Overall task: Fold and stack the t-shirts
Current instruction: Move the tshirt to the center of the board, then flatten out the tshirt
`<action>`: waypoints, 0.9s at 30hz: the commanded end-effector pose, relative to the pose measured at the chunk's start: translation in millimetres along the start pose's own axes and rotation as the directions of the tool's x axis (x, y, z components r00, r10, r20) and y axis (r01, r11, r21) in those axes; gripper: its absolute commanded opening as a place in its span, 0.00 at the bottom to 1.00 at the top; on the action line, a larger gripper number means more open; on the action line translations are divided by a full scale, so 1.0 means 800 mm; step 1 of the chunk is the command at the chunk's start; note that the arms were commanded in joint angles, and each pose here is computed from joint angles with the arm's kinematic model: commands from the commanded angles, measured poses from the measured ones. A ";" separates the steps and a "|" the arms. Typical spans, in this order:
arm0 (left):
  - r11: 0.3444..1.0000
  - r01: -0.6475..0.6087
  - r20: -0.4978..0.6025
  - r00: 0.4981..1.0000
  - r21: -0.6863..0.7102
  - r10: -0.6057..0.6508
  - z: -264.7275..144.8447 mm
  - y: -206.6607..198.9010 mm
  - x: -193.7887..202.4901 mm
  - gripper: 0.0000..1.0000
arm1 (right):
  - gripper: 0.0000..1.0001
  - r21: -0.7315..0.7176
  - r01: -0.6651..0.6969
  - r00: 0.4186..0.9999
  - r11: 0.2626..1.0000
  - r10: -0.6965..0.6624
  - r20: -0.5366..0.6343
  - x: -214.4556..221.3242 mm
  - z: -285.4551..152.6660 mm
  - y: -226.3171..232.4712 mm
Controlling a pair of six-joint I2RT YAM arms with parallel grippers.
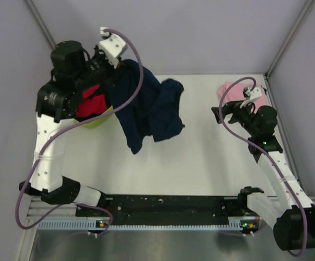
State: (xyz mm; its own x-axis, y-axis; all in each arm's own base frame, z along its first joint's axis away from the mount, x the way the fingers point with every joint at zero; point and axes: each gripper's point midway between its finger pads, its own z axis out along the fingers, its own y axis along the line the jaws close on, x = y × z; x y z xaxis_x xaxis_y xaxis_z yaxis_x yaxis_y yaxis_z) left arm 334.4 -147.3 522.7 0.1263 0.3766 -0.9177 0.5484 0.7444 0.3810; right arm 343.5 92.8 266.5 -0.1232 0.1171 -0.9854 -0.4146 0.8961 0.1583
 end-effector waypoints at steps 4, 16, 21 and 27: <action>0.890 0.218 -0.318 0.944 0.401 -0.088 0.119 -0.138 0.193 0.13 | 0.98 -0.123 0.013 0.999 0.992 -0.018 -0.047 -0.018 0.003 0.035; 0.955 0.272 -0.547 0.820 0.120 -0.165 0.138 -0.062 0.328 0.77 | 0.90 -0.289 0.171 0.824 0.942 -0.297 -0.482 0.126 0.036 0.084; 0.927 0.306 -0.646 0.757 0.218 -0.098 0.071 -0.126 0.398 0.73 | 0.84 -0.291 0.136 0.694 0.947 -0.301 -0.654 0.206 0.065 0.085; 0.884 0.403 -0.796 0.602 0.238 -0.060 0.012 -0.194 0.497 0.74 | 0.79 -0.333 0.014 0.566 0.943 -0.282 -0.775 0.283 0.066 0.101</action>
State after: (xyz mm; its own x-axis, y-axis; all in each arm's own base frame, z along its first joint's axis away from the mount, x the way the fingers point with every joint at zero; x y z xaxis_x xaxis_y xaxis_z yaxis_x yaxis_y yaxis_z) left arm 333.3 -125.1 154.2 -0.5568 0.5809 -0.5938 0.7194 0.6946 0.0048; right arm 331.3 199.4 61.4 -0.6293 -0.4962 -0.5981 -0.6732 0.7326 0.1006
